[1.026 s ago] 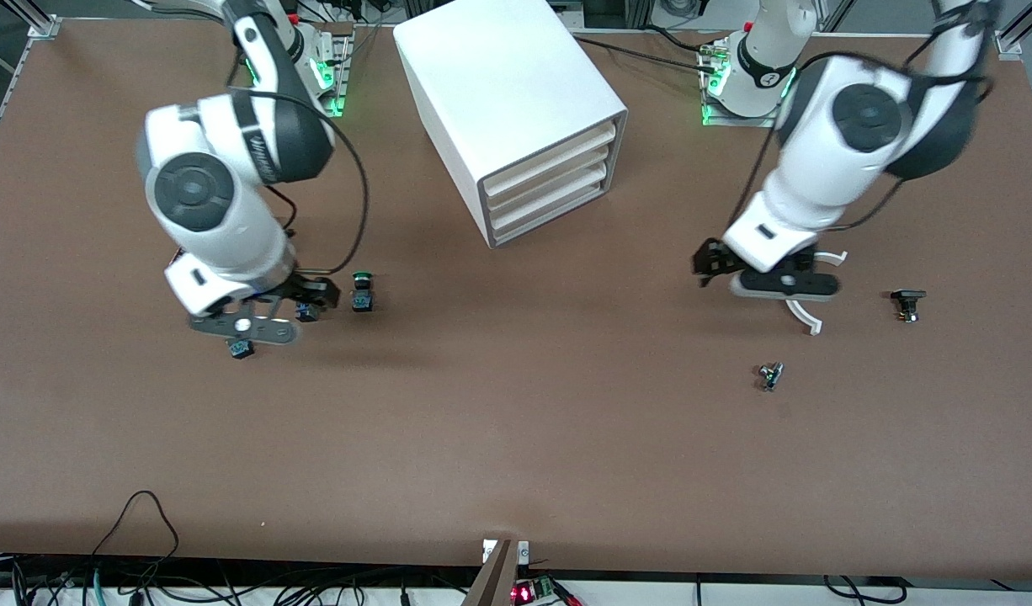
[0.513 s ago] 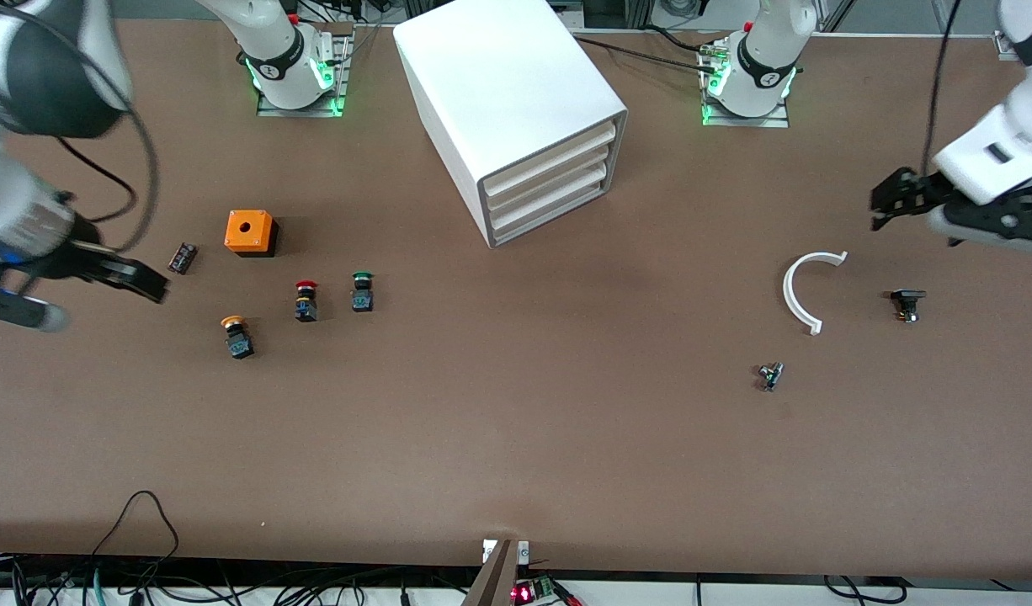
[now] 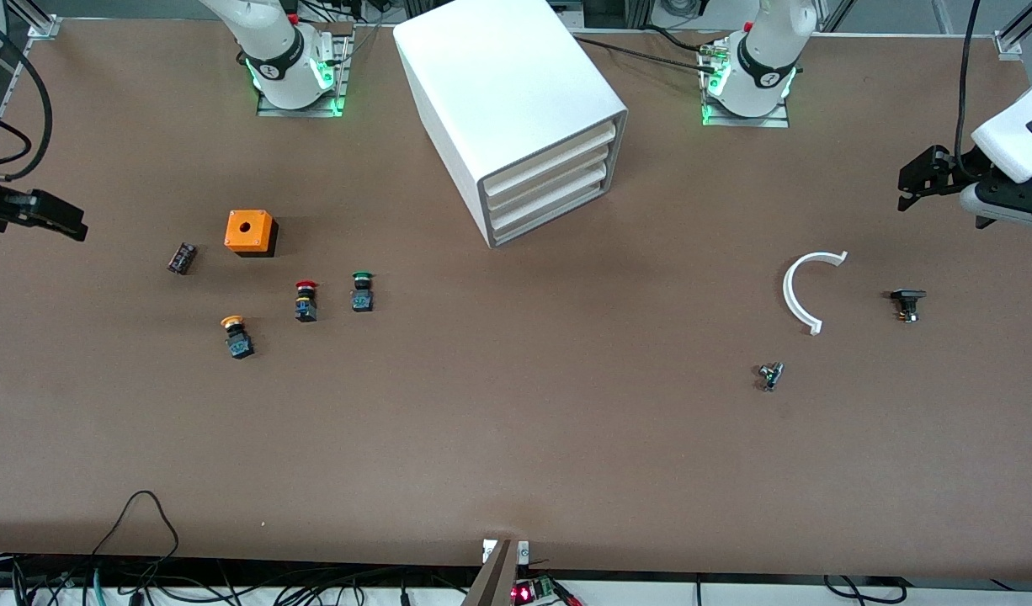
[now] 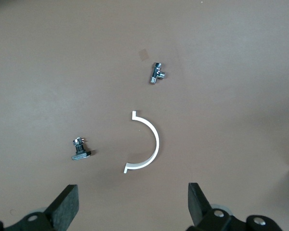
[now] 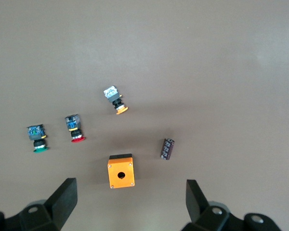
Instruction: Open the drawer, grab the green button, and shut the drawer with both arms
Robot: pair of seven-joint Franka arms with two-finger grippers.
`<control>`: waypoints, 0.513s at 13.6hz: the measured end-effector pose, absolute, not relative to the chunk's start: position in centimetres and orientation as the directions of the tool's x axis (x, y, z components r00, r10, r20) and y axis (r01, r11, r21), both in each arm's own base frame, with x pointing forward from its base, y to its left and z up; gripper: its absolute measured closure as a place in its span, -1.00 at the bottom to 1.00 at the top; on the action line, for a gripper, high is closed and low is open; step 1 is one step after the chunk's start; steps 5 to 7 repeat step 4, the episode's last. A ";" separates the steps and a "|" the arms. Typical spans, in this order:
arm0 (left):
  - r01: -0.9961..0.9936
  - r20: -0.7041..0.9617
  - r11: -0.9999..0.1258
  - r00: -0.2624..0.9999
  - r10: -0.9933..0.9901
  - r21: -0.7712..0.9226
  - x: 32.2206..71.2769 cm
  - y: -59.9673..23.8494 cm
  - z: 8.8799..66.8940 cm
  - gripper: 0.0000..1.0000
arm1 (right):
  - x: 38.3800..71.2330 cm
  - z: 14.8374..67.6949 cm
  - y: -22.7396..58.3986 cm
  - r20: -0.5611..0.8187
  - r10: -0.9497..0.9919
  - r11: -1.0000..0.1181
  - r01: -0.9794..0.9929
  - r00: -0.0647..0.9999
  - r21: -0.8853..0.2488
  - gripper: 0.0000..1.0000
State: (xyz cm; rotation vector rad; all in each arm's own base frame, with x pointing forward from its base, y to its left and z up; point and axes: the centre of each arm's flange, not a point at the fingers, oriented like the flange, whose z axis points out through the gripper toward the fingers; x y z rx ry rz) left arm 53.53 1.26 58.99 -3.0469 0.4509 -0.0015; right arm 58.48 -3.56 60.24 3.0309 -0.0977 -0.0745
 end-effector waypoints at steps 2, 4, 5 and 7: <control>-0.289 -0.015 -0.955 0.957 -0.289 -0.058 53.5 1.2 59.2 -1.00 | 57.0 60.9 -3.3 -0.028 -0.057 -0.993 -0.054 0.998 0.106 -1.00; -0.278 -0.023 -0.959 0.961 -0.277 -0.054 53.5 1.5 59.0 -1.00 | 54.7 61.2 -3.2 0.000 -0.052 -0.994 -0.051 0.999 0.097 -1.00; -0.278 -0.023 -0.959 0.961 -0.277 -0.054 53.5 1.5 59.0 -1.00 | 54.7 61.2 -3.2 0.000 -0.052 -0.994 -0.051 0.999 0.097 -1.00; -0.278 -0.023 -0.959 0.961 -0.277 -0.054 53.5 1.5 59.0 -1.00 | 54.7 61.2 -3.2 0.000 -0.052 -0.994 -0.051 0.999 0.097 -1.00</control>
